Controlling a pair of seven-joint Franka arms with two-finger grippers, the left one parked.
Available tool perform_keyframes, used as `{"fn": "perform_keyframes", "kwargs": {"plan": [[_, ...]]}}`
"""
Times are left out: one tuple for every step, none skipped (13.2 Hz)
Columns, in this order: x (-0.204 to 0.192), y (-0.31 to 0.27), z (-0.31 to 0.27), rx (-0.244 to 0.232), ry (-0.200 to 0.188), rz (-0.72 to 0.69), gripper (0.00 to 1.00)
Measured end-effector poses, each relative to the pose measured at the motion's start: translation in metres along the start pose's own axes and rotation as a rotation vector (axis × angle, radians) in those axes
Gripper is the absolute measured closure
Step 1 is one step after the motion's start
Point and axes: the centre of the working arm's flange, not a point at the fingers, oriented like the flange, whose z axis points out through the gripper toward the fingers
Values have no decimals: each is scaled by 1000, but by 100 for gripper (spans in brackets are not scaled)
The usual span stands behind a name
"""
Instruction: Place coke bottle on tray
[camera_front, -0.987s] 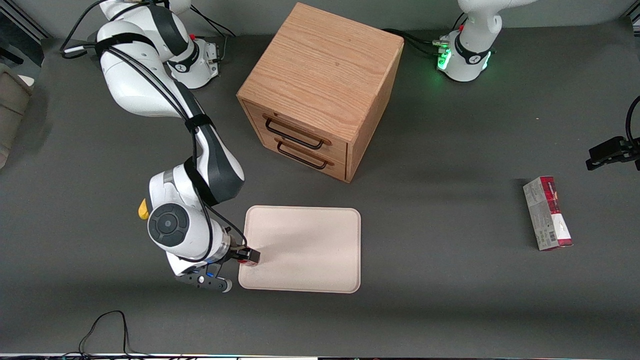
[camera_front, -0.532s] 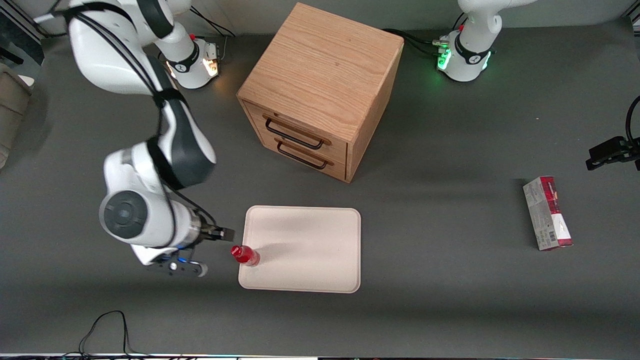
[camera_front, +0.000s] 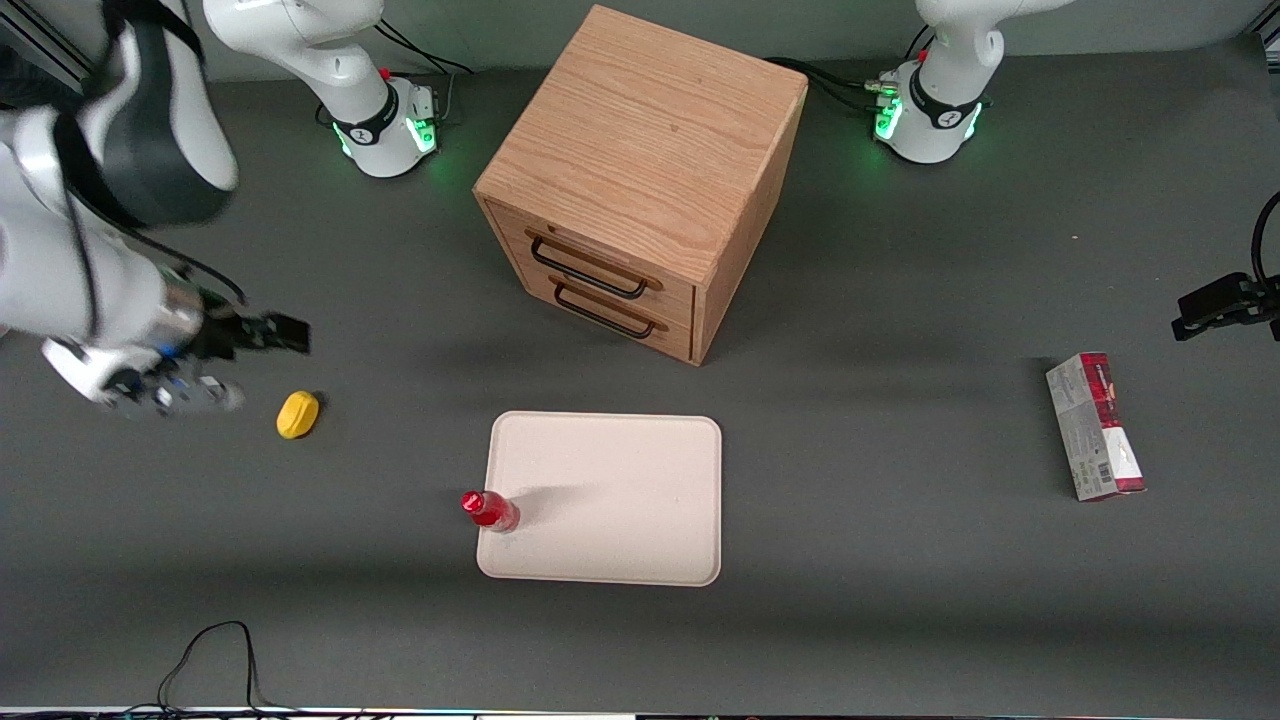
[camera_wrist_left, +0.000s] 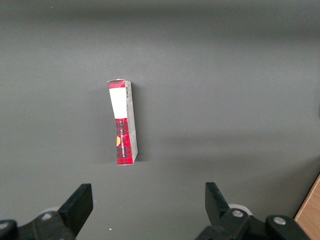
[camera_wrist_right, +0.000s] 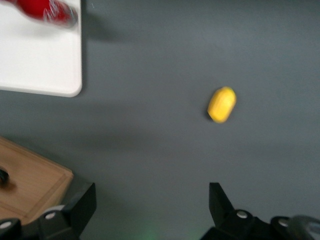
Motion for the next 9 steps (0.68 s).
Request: {"fn": "perform_keyframes", "kwargs": {"plan": [[-27,13,-5,13,10,-6,0],[-48,18,-9,18,22,-11,0],[-66,19,-13,18,32,-16,0],[-78,20,-17,21,44,-17,0],[-83,22,-23,22,59,-13,0],[-84,23,-28,19,72,-10,0],[-82,21,-31,14,83,-11,0],[-78,19,-33,10,88,-13,0],[-71,18,-35,7,88,-14,0]]}}
